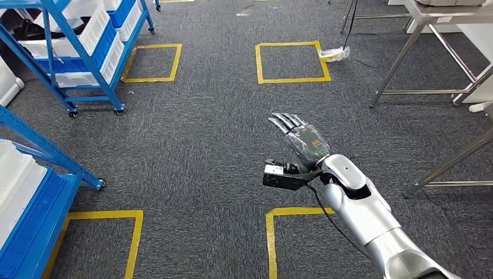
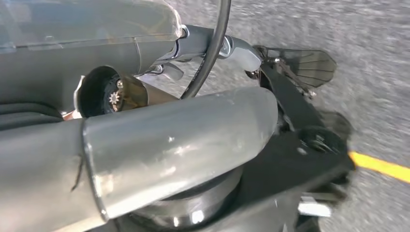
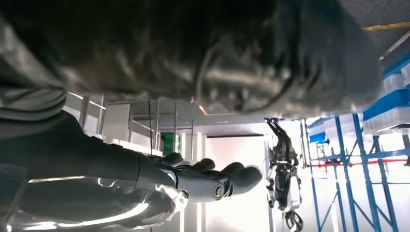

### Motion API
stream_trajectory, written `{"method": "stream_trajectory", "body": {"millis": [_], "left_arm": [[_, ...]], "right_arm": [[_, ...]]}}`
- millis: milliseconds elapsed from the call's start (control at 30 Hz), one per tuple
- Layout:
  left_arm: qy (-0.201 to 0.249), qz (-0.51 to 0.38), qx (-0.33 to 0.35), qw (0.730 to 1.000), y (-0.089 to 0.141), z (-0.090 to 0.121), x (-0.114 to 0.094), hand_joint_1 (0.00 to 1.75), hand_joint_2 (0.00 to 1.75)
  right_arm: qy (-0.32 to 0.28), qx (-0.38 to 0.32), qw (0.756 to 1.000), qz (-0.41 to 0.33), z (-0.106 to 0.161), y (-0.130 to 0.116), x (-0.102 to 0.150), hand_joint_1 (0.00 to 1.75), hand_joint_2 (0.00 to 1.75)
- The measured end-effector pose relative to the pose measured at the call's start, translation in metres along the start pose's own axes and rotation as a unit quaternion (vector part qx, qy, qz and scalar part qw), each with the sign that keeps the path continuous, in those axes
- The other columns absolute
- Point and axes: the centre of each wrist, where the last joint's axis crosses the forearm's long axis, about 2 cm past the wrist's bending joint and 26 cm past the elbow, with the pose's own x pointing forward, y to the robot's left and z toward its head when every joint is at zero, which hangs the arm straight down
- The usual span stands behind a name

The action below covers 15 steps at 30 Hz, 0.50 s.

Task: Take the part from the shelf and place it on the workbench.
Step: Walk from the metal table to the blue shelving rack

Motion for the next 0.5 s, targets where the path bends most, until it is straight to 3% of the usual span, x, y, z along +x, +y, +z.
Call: {"method": "stream_trajectory", "body": {"millis": [500], "left_arm": [[-0.007, 0.008, 0.005, 1.0, 0.0006, 0.0001, 0.0004, 0.0, 0.0]], "right_arm": [[-0.003, 0.0, 1.0, 0.003, 0.0, -0.0012, -0.0017, 0.0, 0.0]]}}
